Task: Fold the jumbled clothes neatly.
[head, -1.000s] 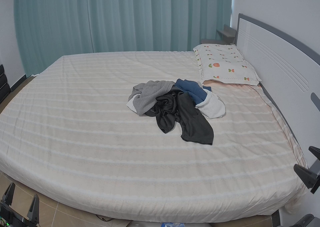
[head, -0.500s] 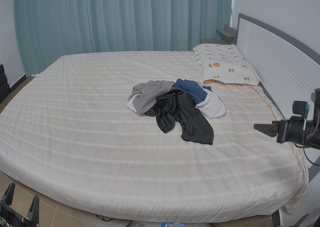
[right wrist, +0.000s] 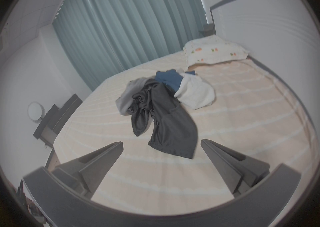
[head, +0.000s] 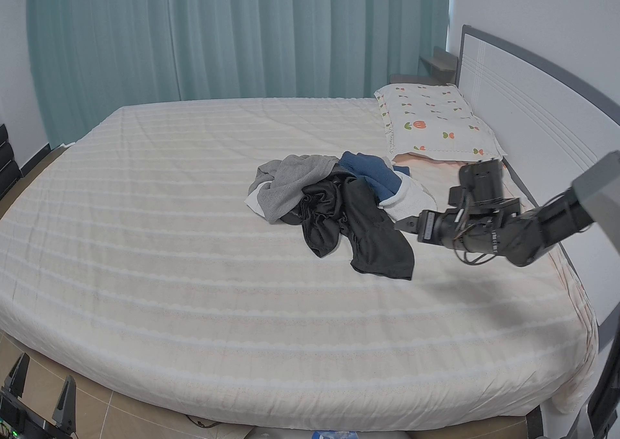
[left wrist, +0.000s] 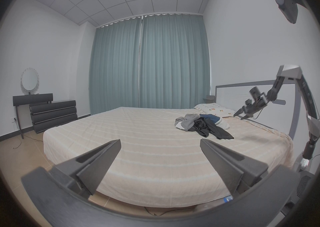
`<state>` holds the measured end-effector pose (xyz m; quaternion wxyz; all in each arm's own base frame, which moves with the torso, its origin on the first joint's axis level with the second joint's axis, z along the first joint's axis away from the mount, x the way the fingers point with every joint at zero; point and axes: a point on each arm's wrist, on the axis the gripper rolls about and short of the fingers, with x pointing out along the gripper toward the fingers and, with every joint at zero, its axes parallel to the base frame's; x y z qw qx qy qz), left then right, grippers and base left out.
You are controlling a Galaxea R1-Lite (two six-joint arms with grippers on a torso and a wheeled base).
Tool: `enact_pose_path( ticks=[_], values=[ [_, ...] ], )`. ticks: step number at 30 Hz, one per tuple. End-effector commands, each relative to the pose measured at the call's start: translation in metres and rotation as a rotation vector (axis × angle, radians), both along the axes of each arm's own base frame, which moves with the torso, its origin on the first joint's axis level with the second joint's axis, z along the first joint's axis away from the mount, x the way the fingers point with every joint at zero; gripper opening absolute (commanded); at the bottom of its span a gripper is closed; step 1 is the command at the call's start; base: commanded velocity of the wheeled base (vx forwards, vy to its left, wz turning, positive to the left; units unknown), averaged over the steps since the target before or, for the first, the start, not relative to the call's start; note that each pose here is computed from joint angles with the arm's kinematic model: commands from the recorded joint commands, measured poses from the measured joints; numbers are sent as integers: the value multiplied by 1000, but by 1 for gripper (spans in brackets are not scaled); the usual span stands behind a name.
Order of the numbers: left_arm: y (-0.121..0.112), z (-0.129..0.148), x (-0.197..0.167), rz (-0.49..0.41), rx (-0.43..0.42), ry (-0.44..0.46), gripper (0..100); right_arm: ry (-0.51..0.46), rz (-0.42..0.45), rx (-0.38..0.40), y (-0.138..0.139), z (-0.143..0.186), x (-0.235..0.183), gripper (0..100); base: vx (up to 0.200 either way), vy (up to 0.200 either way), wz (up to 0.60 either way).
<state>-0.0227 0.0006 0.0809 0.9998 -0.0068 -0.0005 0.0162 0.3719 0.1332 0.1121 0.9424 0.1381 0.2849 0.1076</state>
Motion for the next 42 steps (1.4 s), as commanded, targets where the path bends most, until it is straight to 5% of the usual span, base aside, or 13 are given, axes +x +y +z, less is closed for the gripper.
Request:
enact_pose_path(
  ticks=[1, 19, 29, 42],
  values=[
    [0, -5, 0, 1, 0, 2, 100, 169, -77, 15, 66, -145, 64, 100, 0, 0, 0],
    [0, -5, 0, 1, 0, 2, 100, 84, -178, -1, 48, -123, 80, 100, 0, 0, 0],
    [0, -5, 0, 0, 0, 2, 100, 95, -241, 6, 12, -111, 81, 100, 0, 0, 0],
    [0, -5, 0, 1, 0, 2, 100, 88, -156, 12, 54, -150, 87, 100, 0, 0, 0]
  ],
)
